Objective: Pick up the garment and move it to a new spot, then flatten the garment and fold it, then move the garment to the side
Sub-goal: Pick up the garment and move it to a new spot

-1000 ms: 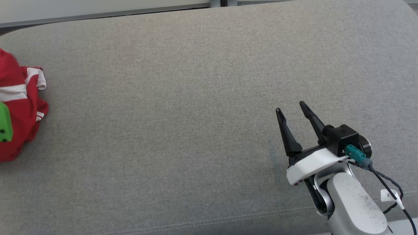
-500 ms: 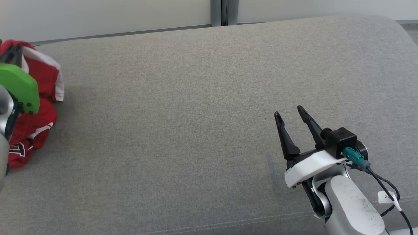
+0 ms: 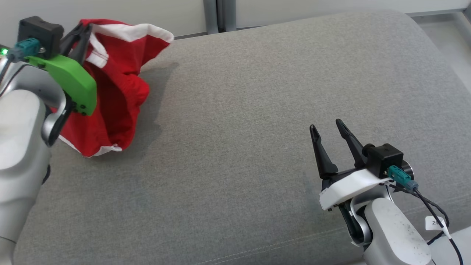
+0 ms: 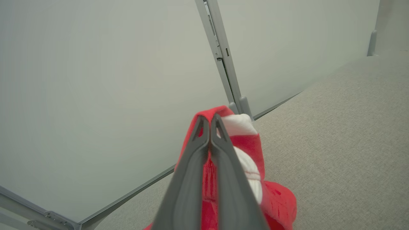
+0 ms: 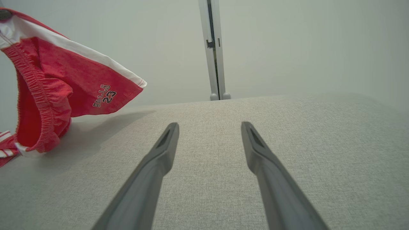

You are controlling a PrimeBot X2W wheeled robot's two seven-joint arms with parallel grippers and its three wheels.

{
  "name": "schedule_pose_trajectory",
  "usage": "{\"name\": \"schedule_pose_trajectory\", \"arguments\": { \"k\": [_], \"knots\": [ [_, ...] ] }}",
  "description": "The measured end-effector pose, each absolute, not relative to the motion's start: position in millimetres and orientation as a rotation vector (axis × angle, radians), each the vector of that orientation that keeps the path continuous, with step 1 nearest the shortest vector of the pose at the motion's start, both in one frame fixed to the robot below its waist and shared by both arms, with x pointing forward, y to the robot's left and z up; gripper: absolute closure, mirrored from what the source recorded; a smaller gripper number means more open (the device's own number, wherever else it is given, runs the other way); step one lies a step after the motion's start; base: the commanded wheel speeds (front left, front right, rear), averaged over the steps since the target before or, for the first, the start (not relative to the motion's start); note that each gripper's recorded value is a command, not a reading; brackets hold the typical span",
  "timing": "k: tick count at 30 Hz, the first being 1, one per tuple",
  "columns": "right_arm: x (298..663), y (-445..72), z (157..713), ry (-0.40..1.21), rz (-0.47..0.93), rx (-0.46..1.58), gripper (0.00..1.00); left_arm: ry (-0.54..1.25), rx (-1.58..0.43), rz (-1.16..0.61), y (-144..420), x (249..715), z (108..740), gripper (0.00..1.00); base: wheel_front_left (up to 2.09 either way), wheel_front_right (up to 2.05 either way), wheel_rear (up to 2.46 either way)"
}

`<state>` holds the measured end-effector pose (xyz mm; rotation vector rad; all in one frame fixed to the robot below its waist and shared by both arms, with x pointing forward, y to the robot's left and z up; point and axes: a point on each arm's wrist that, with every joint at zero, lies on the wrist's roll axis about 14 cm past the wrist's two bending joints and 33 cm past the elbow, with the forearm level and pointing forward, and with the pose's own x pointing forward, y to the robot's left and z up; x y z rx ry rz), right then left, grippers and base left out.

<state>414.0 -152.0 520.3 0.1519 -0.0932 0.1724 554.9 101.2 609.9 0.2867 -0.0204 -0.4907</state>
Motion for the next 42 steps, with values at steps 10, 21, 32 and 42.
{"name": "schedule_pose_trajectory", "arguments": {
  "k": [10, 21, 32, 42],
  "knots": [
    [405.9, -177.3, 522.5, -0.103, 0.093, 0.156, 0.0, -0.087, 0.233, -0.798, -22.1, 521.4, 612.9, 1.0, 0.0, 0.0, 0.0],
    [402.1, -199.1, 518.7, -0.097, 0.022, 0.165, 0.0, -0.105, 0.064, -1.028, -111.9, 466.8, 596.2, 1.0, 0.0, 0.0, 0.0],
    [409.1, -188.7, 514.8, -0.087, 0.051, 0.156, 0.0, 0.091, -0.084, -1.002, -112.6, 428.6, 516.0, 1.0, 0.0, 0.0, 0.0],
    [411.5, -171.9, 518.2, -0.092, 0.104, 0.154, 0.0, 0.166, -0.141, -0.97, -107.9, 403.6, 486.0, 0.0, 0.0, 0.0, 0.0]
  ]
}}
